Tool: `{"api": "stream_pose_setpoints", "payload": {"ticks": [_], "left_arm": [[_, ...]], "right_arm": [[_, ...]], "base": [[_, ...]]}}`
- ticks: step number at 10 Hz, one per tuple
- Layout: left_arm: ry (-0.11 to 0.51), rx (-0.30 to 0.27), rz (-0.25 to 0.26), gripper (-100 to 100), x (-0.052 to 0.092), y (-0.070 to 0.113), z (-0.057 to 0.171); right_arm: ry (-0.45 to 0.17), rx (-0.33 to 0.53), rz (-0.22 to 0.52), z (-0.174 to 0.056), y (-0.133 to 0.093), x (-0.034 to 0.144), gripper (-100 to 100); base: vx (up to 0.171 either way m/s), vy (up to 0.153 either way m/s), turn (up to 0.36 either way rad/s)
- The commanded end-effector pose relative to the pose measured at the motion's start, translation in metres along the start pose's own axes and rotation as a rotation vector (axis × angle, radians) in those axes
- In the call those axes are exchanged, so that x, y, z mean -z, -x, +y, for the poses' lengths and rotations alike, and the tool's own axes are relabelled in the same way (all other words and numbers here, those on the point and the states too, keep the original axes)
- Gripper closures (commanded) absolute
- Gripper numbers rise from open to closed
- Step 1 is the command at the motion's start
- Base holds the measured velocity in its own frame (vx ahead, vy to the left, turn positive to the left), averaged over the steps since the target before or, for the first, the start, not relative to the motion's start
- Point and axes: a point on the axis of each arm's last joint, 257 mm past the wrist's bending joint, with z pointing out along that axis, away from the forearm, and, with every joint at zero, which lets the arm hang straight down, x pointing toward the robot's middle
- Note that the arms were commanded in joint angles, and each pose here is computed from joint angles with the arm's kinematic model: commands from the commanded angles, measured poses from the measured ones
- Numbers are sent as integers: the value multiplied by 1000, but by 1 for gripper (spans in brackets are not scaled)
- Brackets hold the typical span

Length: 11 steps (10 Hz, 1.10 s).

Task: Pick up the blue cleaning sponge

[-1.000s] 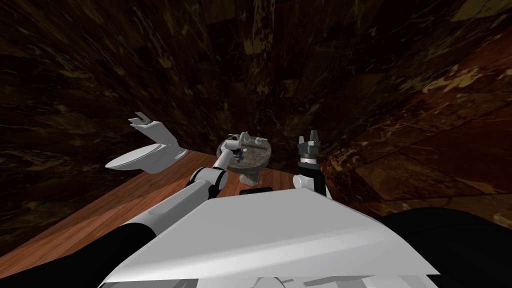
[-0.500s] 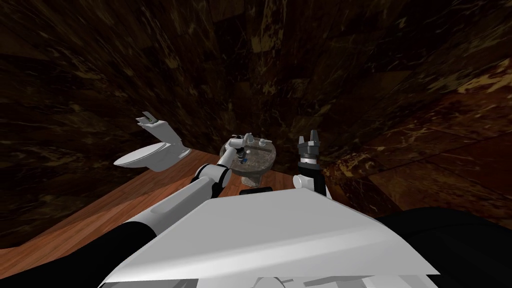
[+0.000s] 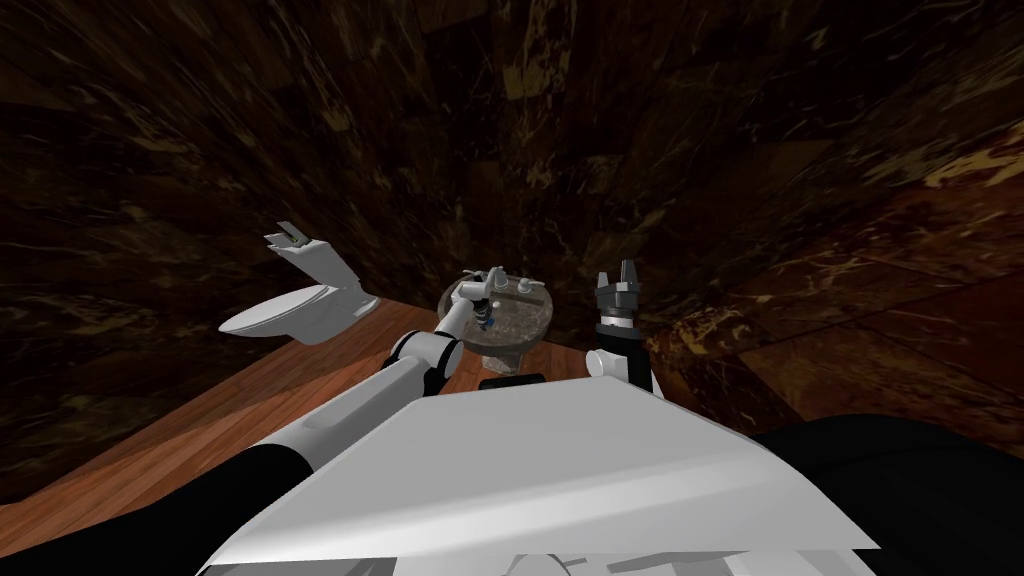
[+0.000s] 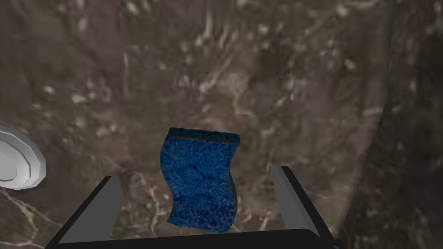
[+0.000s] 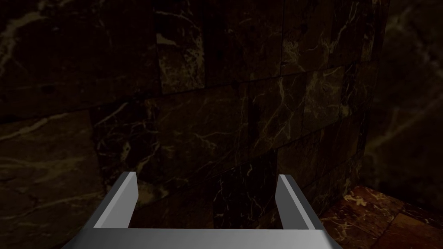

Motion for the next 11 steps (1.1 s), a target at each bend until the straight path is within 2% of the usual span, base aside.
{"api": "stream_pose_setpoints", "payload": {"ticks": [1, 2, 6, 7, 8, 9, 10, 11], "left_arm": [[0, 0, 0, -100, 0, 0, 0], [-2, 0, 0, 100, -1, 0, 0], [-1, 3, 0, 100, -1, 0, 0], [-1, 3, 0, 0, -1, 0, 0], [-1, -5, 1, 100, 12, -1, -5], [-1, -6, 2, 100, 17, -2, -7], [-5, -5, 1, 100, 13, -1, -6], [-3, -6, 1, 0, 14, -1, -5]], "right_arm": [[0, 0, 0, 0, 0, 0, 0], [0, 0, 0, 0, 0, 0, 0], [0, 0, 0, 0, 0, 0, 0], [0, 0, 0, 0, 0, 0, 0], [0, 0, 0, 0, 0, 0, 0], [0, 0, 0, 0, 0, 0, 0], [0, 0, 0, 0, 0, 0, 0], [0, 0, 0, 0, 0, 0, 0]], "base": [[6, -3, -2], [0, 0, 0], [0, 0, 3], [0, 0, 0], [-17, 7, 40], [-20, 8, 28], [-7, 3, 2], [0, 0, 0]]}}
